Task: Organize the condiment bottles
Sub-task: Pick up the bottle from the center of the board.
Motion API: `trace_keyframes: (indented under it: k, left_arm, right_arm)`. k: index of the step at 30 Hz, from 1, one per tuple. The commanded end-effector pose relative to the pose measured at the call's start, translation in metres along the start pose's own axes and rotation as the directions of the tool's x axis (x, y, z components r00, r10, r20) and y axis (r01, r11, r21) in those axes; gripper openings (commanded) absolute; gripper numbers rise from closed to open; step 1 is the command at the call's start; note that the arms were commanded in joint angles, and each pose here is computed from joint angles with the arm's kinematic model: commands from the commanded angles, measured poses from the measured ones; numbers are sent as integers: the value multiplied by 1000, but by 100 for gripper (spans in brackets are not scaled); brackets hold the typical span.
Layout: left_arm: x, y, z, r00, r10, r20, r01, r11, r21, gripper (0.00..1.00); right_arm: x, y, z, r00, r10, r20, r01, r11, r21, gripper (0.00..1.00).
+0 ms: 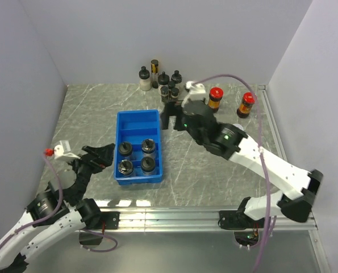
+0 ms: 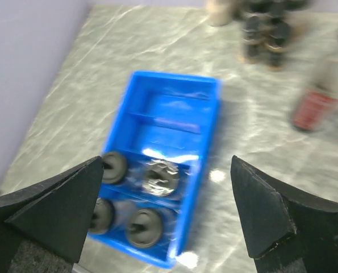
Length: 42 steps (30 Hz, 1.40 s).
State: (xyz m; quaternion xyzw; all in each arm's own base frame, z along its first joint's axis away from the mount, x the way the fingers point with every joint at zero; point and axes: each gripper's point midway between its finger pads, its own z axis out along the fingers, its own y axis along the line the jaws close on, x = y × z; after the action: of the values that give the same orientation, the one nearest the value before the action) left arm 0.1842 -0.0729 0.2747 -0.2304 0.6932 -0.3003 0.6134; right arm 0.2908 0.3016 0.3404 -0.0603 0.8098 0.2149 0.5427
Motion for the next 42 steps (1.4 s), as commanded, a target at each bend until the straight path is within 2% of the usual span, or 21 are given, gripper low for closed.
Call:
trace_keyframes:
  k: [1, 3, 4, 8, 13, 16, 21, 22, 27, 29, 30, 34, 37, 39, 40, 42]
  left_arm:
    - [-7, -37, 7, 1000, 24, 8, -25, 994, 109, 99]
    - [0, -46, 13, 999, 46, -17, -44, 991, 123, 99]
    - [3, -47, 15, 998, 52, -23, -49, 991, 123, 99]
    - [14, -54, 23, 996, 81, -46, -74, 987, 139, 99]
    - [9, -71, 30, 993, 118, -15, -113, 977, 178, 99]
    - [16, -82, 43, 980, 195, -25, -188, 965, 182, 99]
    - [23, -112, 60, 952, 305, -19, -292, 925, 244, 99]
    - [34, -113, 70, 939, 343, -38, -325, 916, 237, 99]
    - [30, -133, 103, 918, 393, -42, -367, 887, 282, 99]
    - [33, -131, 118, 915, 396, -76, -359, 886, 292, 99]
    - [21, -130, 128, 925, 377, -51, -347, 890, 296, 99]
    - [5, -122, 160, 921, 388, -31, -366, 890, 272, 99]
    - [6, -112, 199, 890, 454, -50, -428, 867, 255, 99]
    - [-7, -107, 220, 872, 489, -33, -467, 849, 248, 99]
    - [12, -102, 234, 852, 515, -90, -468, 828, 307, 99]
    - [0, -97, 255, 851, 517, -93, -467, 826, 317, 99]
  right_arm:
    - [20, -57, -4, 999, -9, 32, 3, 987, 161, 100]
    - [16, -75, -13, 997, 25, 76, -38, 983, 178, 100]
    - [27, -99, -8, 997, 35, 62, -48, 973, 225, 100]
    - [34, -132, -4, 997, 48, 56, -62, 957, 285, 100]
    - [44, -155, 6, 997, 53, 47, -66, 939, 337, 100]
    - [52, -168, 12, 995, 93, 34, -99, 932, 348, 100]
    - [66, -169, 6, 992, 124, 28, -126, 937, 325, 100]
    - [81, -170, 4, 991, 136, 6, -131, 938, 320, 100]
    - [101, -164, -22, 978, 204, 30, -206, 956, 209, 97]
    - [121, -163, -29, 974, 225, -1, -222, 960, 169, 96]
    - [117, -159, -37, 971, 237, 21, -238, 961, 139, 95]
    - [142, -155, -50, 966, 257, -21, -254, 963, 90, 93]
    - [156, -151, -55, 966, 252, -59, -248, 966, 70, 93]
    - [163, -146, -57, 965, 250, -84, -246, 968, 55, 93]
    - [166, -145, -58, 962, 255, -94, -251, 967, 52, 93]
    - [170, -142, -62, 960, 256, -113, -252, 967, 46, 93]
